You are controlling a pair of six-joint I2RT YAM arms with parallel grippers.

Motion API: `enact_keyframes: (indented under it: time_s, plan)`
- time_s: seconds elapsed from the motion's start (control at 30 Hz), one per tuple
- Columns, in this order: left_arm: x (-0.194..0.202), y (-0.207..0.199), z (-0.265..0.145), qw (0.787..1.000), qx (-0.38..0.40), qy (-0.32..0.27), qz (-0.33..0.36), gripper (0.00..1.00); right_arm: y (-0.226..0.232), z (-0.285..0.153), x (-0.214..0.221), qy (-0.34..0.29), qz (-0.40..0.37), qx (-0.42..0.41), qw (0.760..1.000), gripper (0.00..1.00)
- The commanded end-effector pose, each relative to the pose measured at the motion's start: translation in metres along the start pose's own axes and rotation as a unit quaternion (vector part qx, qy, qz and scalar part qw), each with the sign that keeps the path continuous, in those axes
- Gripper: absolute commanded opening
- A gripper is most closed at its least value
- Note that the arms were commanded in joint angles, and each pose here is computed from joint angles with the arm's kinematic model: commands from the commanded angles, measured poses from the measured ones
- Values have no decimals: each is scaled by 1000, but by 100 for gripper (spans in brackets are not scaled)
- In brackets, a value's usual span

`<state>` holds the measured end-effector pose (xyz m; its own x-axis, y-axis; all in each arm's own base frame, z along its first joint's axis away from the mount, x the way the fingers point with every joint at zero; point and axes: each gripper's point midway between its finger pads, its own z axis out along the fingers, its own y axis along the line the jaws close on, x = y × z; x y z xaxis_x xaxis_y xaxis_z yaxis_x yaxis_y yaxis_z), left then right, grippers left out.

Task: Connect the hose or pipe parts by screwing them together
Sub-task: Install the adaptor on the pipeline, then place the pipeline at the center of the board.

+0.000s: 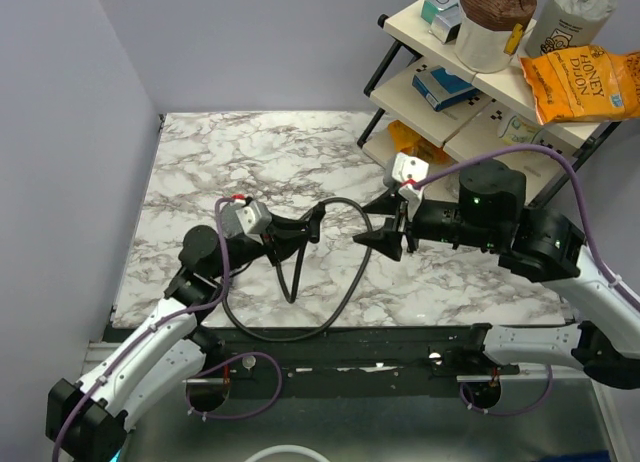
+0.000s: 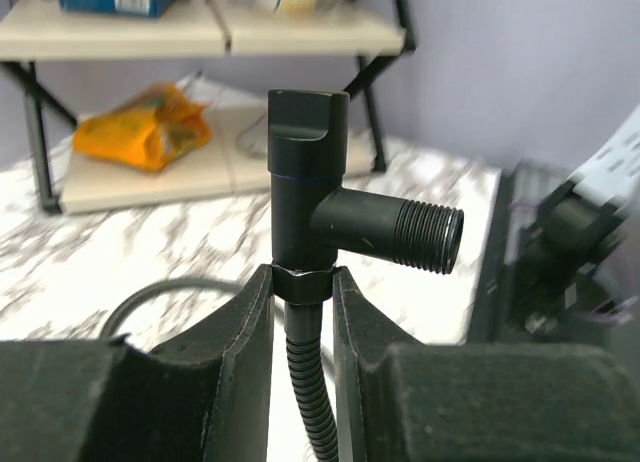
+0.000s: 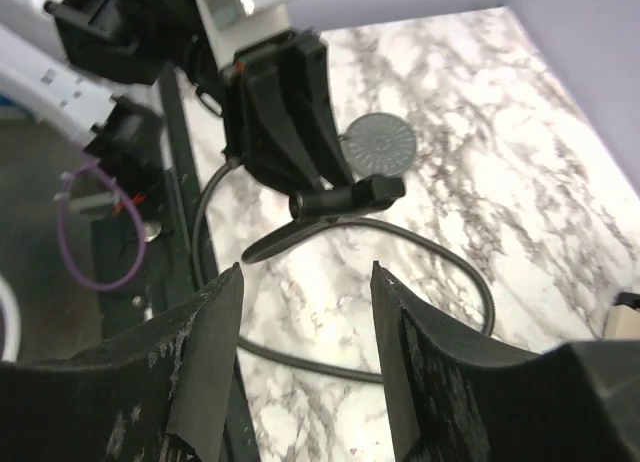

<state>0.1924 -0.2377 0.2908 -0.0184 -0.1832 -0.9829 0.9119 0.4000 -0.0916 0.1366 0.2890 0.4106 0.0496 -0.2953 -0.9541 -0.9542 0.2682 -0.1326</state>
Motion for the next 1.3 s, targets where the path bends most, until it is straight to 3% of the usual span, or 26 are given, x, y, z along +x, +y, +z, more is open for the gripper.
enact_keyframes:
  time_s: [0.0, 0.2, 0.37, 0.6, 0.77, 0.87, 0.9, 0.93, 1.0, 1.1, 1.23, 1.27]
  plan:
    - [62, 32, 0, 992, -29, 101, 76, 0, -40, -6, 23, -3, 35, 136, 990, 62]
    - [132, 61, 3, 958, -23, 215, 187, 0, -54, -13, 68, 19, 79, 210, 974, 61]
    - [167, 76, 9, 930, -15, 268, 253, 0, -55, -9, 110, 53, 126, 245, 960, 61]
    - [209, 101, 11, 882, -55, 389, 262, 0, -62, -11, 174, 96, 190, 320, 923, 61]
    - [217, 103, 18, 862, -52, 431, 262, 0, -63, -15, 198, 107, 214, 349, 906, 61]
    - [226, 108, 16, 838, -50, 481, 251, 0, -65, -18, 207, 113, 223, 367, 896, 62]
    - [238, 108, -1, 816, -47, 526, 234, 0, -65, -18, 210, 114, 225, 369, 895, 62]
    - [229, 108, 7, 815, -40, 530, 232, 0, -65, -19, 211, 113, 227, 373, 893, 62]
    - [235, 103, -11, 792, -27, 571, 214, 14, -64, -18, 213, 114, 234, 373, 890, 62]
    - [237, 92, -29, 772, -23, 611, 173, 25, -62, -15, 216, 117, 242, 369, 890, 62]
    - [231, 74, -28, 777, -19, 619, 114, 46, -62, -14, 214, 119, 241, 368, 890, 63]
    - [229, 73, -27, 779, -20, 618, 107, 61, -64, -15, 209, 114, 241, 372, 889, 63]
